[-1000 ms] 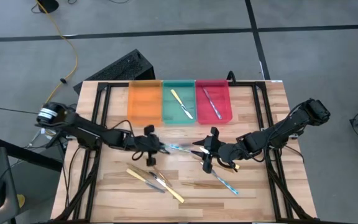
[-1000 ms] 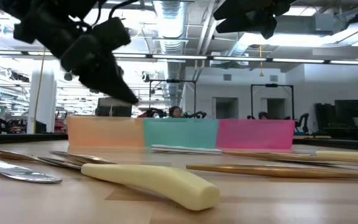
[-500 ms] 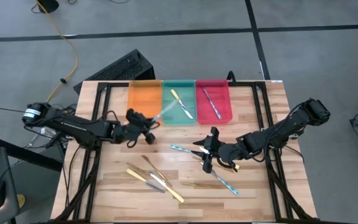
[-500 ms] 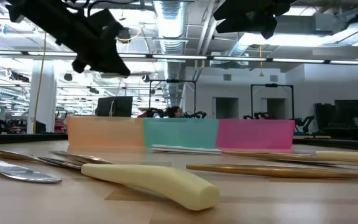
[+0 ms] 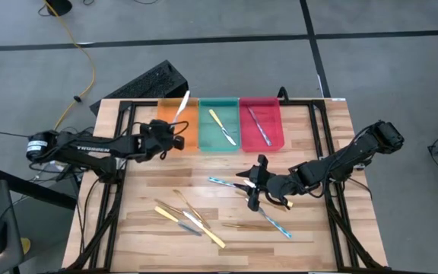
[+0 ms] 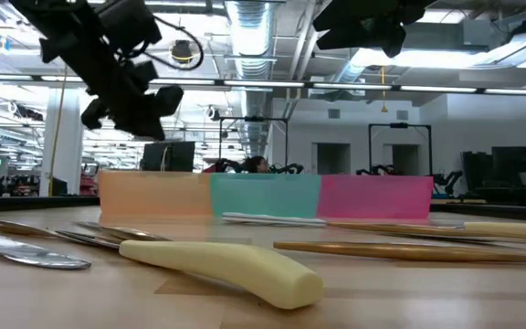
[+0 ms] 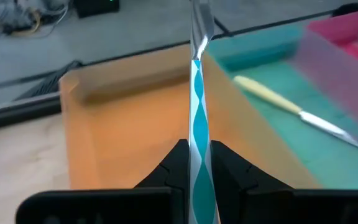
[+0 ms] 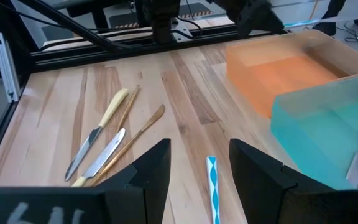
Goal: Sort silverware by color (type)
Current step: Put the blue patterned table knife into the red bin
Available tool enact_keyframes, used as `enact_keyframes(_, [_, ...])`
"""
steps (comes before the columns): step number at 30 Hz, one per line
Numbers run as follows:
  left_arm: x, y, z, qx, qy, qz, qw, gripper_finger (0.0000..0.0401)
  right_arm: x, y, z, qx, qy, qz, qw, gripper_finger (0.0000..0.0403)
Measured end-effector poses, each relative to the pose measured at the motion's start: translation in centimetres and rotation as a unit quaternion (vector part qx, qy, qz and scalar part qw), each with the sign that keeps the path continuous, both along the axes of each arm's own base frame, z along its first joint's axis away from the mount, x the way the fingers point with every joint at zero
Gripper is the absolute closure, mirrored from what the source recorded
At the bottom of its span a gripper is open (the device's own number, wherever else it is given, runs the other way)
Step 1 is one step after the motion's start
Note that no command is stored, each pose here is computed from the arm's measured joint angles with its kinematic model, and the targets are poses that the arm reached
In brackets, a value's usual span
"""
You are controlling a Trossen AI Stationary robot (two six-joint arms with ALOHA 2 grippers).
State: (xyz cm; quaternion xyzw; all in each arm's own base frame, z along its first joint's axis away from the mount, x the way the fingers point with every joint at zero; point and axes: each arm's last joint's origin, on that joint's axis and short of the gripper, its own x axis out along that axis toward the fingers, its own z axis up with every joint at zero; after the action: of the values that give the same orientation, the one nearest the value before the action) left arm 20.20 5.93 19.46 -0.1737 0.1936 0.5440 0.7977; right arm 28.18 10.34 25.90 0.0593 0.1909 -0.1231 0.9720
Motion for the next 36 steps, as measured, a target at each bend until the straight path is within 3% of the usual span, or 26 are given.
enact_keyframes(7, [-0.8, 0.4, -2.2, -0.015, 0.024, 0.022, 0.999, 0.0376, 0.0, 0.0, 0.0, -0.005, 0.001, 0.002, 1.0, 0.0217])
enact_keyframes(23, [0.7, 3.0, -6.4, -0.051, 0.111, 0.013, 0.992, 0.0376, 0.0, 0.0, 0.0, -0.007, 0.001, 0.003, 1.0, 0.0217])
enact_keyframes(33, [0.3, 4.2, -6.9, -0.095, 0.127, -0.02, 0.987, 0.0376, 0.0, 0.0, 0.0, -0.006, 0.002, 0.003, 1.0, 0.0217])
enact_keyframes(36, [0.3, 4.4, -6.9, -0.102, 0.122, -0.022, 0.987, 0.0355, 0.0, 0.0, 0.0, -0.006, 0.001, 0.003, 1.0, 0.0217])
